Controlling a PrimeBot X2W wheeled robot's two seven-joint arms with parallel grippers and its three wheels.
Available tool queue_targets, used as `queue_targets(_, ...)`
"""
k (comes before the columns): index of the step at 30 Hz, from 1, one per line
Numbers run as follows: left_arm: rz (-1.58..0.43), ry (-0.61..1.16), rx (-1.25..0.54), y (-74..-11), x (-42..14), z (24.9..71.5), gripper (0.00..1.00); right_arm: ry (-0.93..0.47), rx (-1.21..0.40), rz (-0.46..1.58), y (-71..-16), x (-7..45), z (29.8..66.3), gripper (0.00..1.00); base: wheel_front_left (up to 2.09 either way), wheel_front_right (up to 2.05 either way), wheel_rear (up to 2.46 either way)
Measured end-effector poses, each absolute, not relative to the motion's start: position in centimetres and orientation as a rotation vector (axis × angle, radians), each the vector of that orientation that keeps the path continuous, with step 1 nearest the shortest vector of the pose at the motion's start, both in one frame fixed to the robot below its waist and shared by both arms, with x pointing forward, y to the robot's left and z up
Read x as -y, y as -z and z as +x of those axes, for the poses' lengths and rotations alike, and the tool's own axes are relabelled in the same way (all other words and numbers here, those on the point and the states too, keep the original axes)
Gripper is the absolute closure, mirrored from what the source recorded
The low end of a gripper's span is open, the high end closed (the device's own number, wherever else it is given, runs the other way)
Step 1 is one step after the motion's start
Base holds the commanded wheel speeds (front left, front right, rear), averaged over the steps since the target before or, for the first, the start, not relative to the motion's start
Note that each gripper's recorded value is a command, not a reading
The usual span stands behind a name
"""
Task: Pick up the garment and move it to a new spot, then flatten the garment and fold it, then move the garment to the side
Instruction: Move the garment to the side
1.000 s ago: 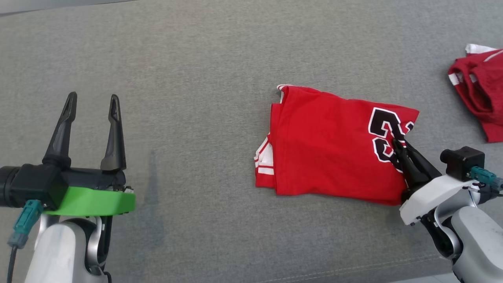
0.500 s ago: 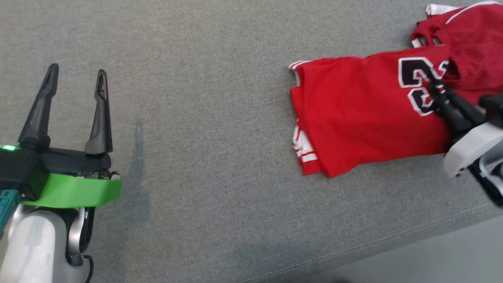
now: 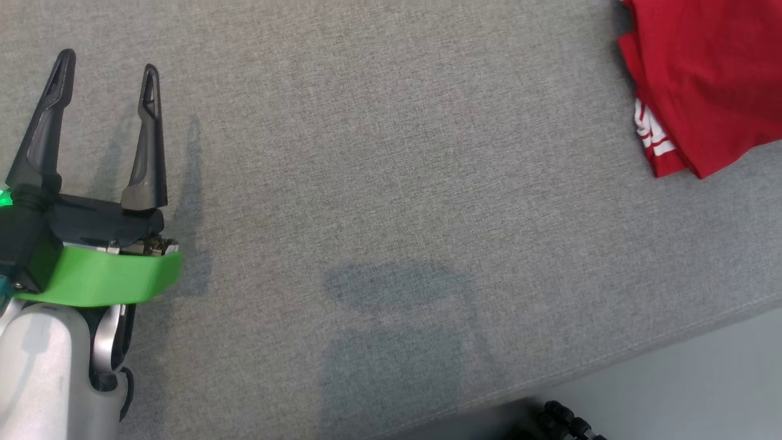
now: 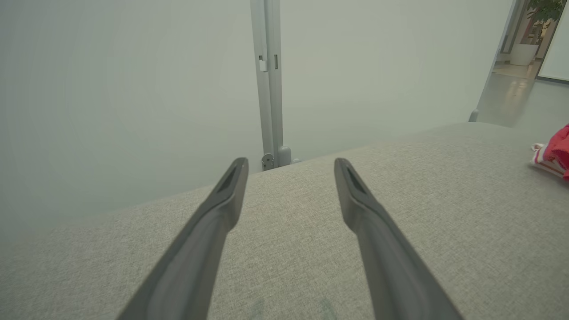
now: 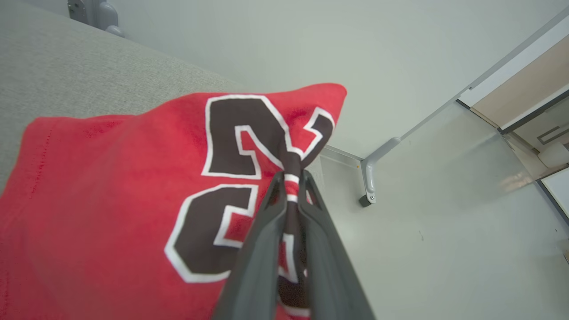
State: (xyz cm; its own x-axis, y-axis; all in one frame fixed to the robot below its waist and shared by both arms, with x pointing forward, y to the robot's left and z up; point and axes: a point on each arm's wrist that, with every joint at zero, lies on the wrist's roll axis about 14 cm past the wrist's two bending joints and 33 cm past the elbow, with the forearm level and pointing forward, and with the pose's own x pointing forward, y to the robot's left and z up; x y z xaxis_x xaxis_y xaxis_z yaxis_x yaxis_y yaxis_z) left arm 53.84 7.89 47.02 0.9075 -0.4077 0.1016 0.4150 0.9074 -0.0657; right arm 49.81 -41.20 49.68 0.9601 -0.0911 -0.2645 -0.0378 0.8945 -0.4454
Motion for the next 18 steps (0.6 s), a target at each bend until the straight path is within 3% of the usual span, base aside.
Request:
queue_targets(5,-0.082,0.418,0.075,-46.2,-8.3,54.1,0.0,0.055,-0.3,-0.455,-48.4,42.0,50.6,1.0,0.0,0.0,0.0)
queue_targets(7,-0.079,0.415,0.066,-45.8,-8.5,54.1,0.0,0.084,-0.276,-0.436,-48.3,42.4,51.4,0.4,0.0,0.0,0.0)
queue_targets(8,-0.077,0.411,0.062,-45.6,-8.6,54.1,0.0,0.094,-0.271,-0.432,-48.1,42.5,51.6,0.03,0.0,0.0,0.0)
queue_targets(18,-0.073,0.39,0.072,-46.2,-9.1,53.8,0.0,0.18,-0.182,-0.338,-48.3,42.5,51.5,0.0,0.0,0.0,0.0)
